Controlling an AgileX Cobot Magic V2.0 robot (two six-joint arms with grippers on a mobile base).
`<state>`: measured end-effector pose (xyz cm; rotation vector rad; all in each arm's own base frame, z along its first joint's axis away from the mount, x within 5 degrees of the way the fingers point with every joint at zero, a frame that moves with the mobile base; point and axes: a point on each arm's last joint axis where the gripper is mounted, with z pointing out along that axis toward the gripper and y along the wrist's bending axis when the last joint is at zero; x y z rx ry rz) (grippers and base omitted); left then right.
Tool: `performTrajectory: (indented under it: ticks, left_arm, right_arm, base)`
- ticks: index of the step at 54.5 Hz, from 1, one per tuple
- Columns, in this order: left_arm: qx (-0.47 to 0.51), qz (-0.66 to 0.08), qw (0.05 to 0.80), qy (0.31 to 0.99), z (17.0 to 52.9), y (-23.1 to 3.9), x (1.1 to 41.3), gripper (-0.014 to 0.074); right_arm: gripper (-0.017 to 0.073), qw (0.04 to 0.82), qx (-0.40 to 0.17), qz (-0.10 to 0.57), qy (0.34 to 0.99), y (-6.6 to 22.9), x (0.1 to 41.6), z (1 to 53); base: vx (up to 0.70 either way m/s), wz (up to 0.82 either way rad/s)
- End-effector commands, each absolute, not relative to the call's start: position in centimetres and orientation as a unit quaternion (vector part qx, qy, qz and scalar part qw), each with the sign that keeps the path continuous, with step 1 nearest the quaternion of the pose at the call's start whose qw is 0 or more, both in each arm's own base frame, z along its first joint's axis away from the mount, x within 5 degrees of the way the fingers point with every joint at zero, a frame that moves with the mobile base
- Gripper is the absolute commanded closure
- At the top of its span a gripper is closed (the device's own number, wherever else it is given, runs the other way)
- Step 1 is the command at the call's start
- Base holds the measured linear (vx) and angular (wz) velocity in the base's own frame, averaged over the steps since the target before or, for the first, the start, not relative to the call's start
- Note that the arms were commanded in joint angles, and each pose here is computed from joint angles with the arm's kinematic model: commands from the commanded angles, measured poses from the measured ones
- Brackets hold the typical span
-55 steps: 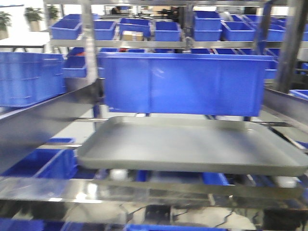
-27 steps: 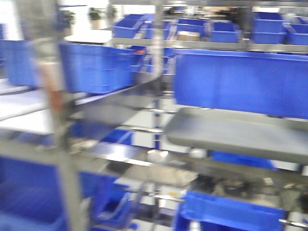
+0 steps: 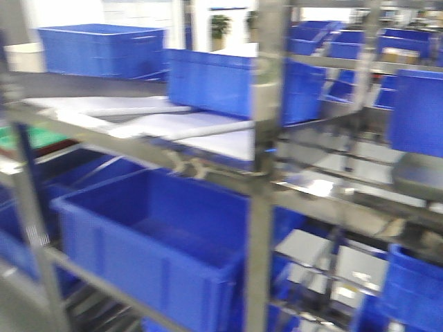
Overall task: Grab orange capacitor from left shelf to right conveyor
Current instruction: 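Drive the base to the green round conveyor holding the cylinder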
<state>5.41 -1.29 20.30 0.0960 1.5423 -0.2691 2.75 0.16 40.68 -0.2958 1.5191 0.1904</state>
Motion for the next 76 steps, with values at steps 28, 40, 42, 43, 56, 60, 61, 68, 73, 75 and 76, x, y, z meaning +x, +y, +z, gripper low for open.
performTrajectory:
  ticks: [28,40,42,43,56,60,61,68,73,75,76]
  left_arm:
    - [0.038,-0.133,0.745,0.652,22.06,-1.23,5.15,0.06]
    - [0.038,-0.133,0.745,0.652,22.06,-1.23,5.15,0.06]
    - [0.038,-0.133,0.745,0.652,22.06,-1.23,5.15,0.06]
    - [0.038,-0.133,0.745,0.652,22.06,-1.23,5.15,0.06]
    - [0.038,-0.133,0.745,0.652,22.06,-1.23,5.15,0.06]
    - [0.038,-0.133,0.745,0.652,22.06,-1.23,5.15,0.06]
    - [0.038,-0.133,0.745,0.652,22.06,-1.23,5.15,0.06]
    - [0.038,-0.133,0.745,0.652,22.06,-1.23,5.15,0.06]
    - [0.038,-0.133,0.745,0.652,22.06,-1.23,5.15,0.06]
    - [0.038,-0.133,0.745,0.652,22.06,-1.23,5.15,0.06]
    - [0.038,-0.133,0.745,0.652,22.06,-1.23,5.15,0.06]
  right_arm:
    - [0.0567,0.746,-0.134,0.086,0.647,0.16,2.61,42.11]
    - [0.0567,0.743,-0.134,0.085,0.65,0.15,2.63,42.02]
    - [0.0567,0.743,-0.134,0.085,0.65,0.15,2.63,42.02]
    - [0.0567,0.743,-0.134,0.085,0.65,0.15,2.63,42.02]
    - [0.0567,0.743,-0.134,0.085,0.65,0.15,2.63,42.02]
    - [0.0567,0.743,-0.134,0.085,0.65,0.15,2.63,42.02]
    - [0.0567,0.743,-0.134,0.085,0.65,0.15,2.63,42.02]
    - [0.0567,0.743,-0.134,0.086,0.651,0.16,2.63,42.02]
    - [0.0567,0.743,-0.134,0.085,0.65,0.16,2.63,42.02]
    - [0.0567,0.743,-0.134,0.085,0.65,0.16,2.63,42.02]
    - [0.0567,0.743,-0.134,0.085,0.65,0.16,2.63,42.02]
  base:
    - [-0.12,0.65]
    - [0.02,0.46]
    - [0.07,0.41]
    - [0.08,0.39]
    - [0.11,0.41]
    - [0.13,0.42]
    - [0.13,0.42]
    - [0.14,0.45]
    - [0.15,0.52]
    - [0.16,0.57]
    - [0.17,0.6]
